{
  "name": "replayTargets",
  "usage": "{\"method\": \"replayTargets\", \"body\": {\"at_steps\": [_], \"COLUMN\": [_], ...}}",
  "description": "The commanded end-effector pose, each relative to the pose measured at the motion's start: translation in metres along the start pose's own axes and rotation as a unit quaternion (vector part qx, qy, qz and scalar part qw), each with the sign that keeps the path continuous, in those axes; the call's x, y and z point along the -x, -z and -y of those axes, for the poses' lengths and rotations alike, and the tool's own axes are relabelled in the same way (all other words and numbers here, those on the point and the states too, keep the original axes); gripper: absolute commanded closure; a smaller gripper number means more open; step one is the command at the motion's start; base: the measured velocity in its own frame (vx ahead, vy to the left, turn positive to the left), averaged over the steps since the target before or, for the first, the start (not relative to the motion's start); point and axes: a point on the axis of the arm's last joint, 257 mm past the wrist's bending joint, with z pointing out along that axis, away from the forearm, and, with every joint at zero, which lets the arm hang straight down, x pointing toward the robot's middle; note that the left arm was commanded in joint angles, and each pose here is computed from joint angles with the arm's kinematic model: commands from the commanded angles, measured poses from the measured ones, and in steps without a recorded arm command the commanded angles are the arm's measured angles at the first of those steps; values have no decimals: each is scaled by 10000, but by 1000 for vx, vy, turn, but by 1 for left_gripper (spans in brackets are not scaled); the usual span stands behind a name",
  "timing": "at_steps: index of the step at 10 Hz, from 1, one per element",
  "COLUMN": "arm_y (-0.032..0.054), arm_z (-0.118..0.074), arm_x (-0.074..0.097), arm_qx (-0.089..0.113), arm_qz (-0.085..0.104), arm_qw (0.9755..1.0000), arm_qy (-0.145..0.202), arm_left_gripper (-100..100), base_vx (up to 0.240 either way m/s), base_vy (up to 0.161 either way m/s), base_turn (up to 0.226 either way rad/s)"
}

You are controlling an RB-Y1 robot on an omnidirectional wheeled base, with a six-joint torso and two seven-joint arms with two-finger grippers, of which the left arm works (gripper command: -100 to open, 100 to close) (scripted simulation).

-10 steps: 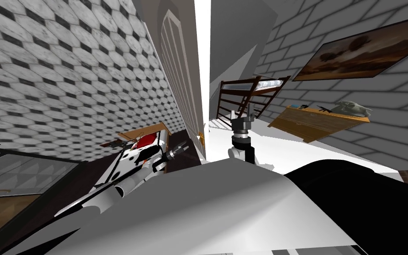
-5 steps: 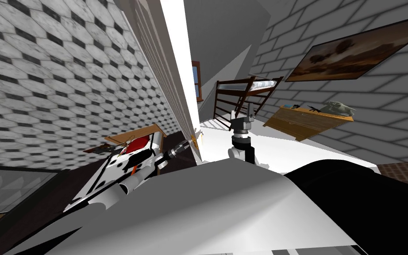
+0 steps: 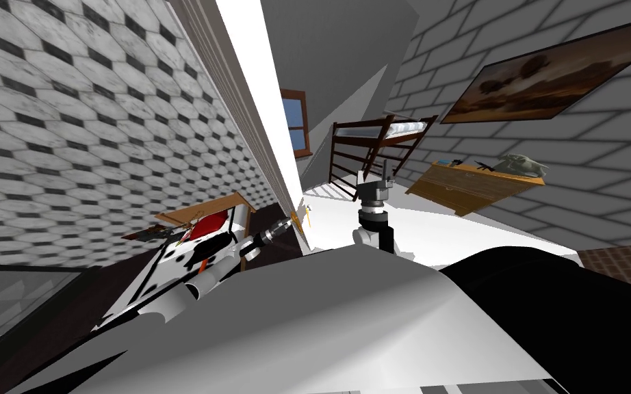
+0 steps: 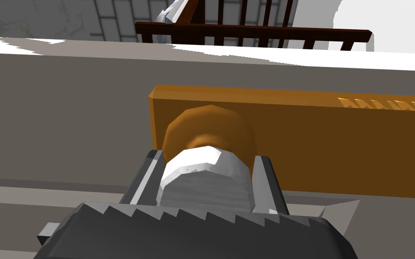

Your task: Push the door open

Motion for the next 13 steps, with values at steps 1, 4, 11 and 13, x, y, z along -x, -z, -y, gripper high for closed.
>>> {"method": "replayTargets", "body": {"at_steps": [1, 4, 11, 13], "arm_y": [6, -42, -281, -334], "arm_z": [13, 4, 75, 89], "arm_x": [9, 118, 620, 753], "arm_qx": [-12, -5, -102, -117], "arm_qz": [3, 189, 1034, 1272], "arm_qw": [10000, 9998, 9943, 9914], "arm_qy": [-6, -62, -257, -281], "arm_left_gripper": [100, 100, 100, 100], "base_vx": [-7, -1, 41, 33], "base_vy": [16, -28, -152, -92], "base_turn": [8, -1, -38, -37]}}
